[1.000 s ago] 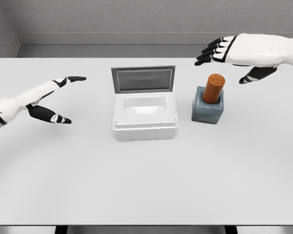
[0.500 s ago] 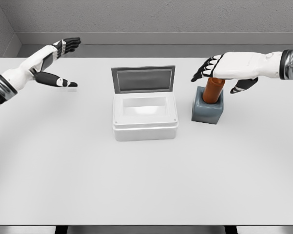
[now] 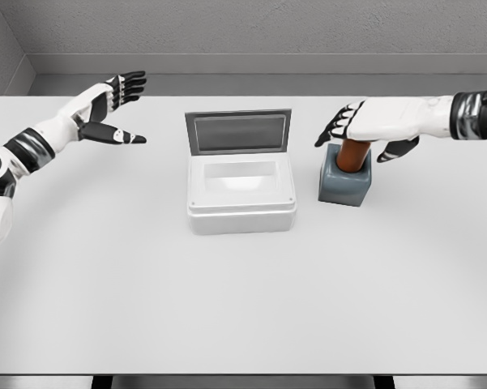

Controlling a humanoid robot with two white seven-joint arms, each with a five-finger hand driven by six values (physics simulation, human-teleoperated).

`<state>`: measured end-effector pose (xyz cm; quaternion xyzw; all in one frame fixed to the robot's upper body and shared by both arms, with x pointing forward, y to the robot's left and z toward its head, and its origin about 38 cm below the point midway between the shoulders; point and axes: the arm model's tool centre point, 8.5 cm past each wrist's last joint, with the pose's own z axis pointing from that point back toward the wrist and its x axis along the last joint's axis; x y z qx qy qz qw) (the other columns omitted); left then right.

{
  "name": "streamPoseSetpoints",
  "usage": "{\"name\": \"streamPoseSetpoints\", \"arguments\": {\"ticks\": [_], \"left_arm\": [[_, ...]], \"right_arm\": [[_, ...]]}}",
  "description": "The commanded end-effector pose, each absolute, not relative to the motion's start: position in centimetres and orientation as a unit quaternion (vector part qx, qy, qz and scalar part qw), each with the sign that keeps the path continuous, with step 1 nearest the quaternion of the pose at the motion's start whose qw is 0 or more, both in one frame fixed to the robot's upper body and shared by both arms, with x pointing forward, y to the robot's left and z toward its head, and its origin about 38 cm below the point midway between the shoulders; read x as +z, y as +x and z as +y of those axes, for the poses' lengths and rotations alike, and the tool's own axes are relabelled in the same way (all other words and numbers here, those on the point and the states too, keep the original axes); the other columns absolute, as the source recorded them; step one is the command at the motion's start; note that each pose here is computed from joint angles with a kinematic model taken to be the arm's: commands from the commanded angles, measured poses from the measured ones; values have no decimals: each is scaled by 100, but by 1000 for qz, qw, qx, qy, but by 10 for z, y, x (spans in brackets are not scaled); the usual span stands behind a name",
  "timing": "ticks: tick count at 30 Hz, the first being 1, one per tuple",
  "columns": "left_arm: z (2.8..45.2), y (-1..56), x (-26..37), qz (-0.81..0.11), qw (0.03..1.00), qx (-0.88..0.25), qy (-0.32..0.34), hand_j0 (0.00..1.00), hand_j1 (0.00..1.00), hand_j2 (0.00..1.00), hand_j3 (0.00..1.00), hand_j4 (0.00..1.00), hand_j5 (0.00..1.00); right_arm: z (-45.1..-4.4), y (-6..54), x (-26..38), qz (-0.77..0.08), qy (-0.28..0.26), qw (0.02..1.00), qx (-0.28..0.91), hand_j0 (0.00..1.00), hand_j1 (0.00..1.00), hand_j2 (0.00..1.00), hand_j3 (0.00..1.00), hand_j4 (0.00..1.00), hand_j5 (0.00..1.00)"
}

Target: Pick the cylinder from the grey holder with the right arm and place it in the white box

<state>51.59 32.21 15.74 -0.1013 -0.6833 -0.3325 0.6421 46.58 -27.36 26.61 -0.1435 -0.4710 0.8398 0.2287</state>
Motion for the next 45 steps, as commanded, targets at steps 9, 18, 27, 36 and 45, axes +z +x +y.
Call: {"name": "streamPoseSetpoints", "arguments": {"ticks": [9, 18, 27, 36, 45], "left_arm": [[318, 514, 174, -709, 619, -314, -125, 100, 100, 100, 100, 100, 100], [303, 506, 183, -727, 591, -316, -148, 100, 100, 100, 100, 100, 100], [324, 508, 169, -700, 639, -284, -144, 100, 100, 100, 100, 100, 100], [339, 510, 169, -686, 668, -248, -146, 100, 100, 100, 100, 100, 100], [335, 509, 178, -716, 632, -262, -138, 100, 100, 100, 100, 100, 100]], "right_arm": [[-274, 467, 263, -460, -149, 227, 846, 64, 64, 64, 64, 64, 64], [-274, 467, 265, -460, -151, 226, 846, 54, 54, 54, 54, 54, 54], [-274, 468, 279, -464, -162, 216, 844, 54, 54, 54, 54, 54, 54], [-273, 468, 284, -465, -166, 213, 843, 48, 48, 48, 48, 48, 48], [-275, 470, 295, -465, -177, 207, 842, 43, 43, 43, 43, 43, 43]]}}
